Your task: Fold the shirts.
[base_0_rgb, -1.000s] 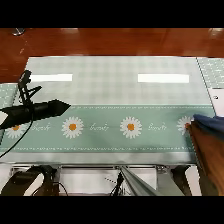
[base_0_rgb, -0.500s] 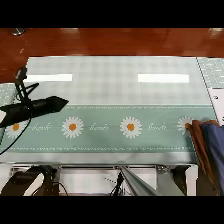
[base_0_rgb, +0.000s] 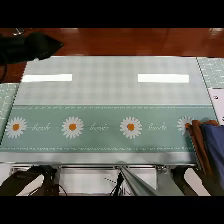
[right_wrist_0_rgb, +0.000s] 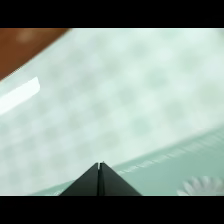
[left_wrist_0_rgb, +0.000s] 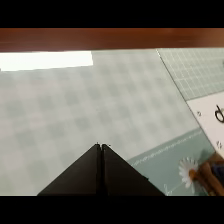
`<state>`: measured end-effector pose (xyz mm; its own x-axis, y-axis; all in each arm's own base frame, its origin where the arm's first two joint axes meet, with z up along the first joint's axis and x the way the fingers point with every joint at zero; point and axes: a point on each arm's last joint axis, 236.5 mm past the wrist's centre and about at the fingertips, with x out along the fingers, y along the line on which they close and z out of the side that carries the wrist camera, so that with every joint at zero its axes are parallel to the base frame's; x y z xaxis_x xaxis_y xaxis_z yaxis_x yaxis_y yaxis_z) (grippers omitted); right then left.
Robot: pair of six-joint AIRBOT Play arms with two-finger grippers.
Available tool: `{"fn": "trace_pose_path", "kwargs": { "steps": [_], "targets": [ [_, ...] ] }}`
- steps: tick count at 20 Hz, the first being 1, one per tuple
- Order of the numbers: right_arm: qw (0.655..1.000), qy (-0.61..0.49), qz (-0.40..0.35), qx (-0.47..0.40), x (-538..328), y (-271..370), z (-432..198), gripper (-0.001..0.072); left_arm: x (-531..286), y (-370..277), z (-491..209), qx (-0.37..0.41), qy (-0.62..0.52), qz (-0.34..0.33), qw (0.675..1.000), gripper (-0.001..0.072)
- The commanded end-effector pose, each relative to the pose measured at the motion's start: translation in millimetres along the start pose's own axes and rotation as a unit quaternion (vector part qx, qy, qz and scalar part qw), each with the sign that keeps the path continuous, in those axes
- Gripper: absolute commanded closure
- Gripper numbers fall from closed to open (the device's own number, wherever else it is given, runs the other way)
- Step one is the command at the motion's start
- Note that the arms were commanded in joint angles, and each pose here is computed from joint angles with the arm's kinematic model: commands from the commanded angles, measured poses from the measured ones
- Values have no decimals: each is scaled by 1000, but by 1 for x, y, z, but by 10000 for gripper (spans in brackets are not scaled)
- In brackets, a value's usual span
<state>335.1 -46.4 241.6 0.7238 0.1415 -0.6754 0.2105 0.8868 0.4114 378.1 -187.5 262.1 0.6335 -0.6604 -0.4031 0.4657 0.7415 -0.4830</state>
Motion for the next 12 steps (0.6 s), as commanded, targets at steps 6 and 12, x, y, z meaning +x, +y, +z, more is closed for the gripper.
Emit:
{"fn": "trace_pose_path", "kwargs": {
  "steps": [6,12],
  "targets": [
    [940,211,-123,-239,180,28,-174,689,57,123,-161,85,206,245,944,682],
    [935,224,-133,-239,200,19,-180,688,48,160,-181,46,232,275,932,682]
  ]
}}
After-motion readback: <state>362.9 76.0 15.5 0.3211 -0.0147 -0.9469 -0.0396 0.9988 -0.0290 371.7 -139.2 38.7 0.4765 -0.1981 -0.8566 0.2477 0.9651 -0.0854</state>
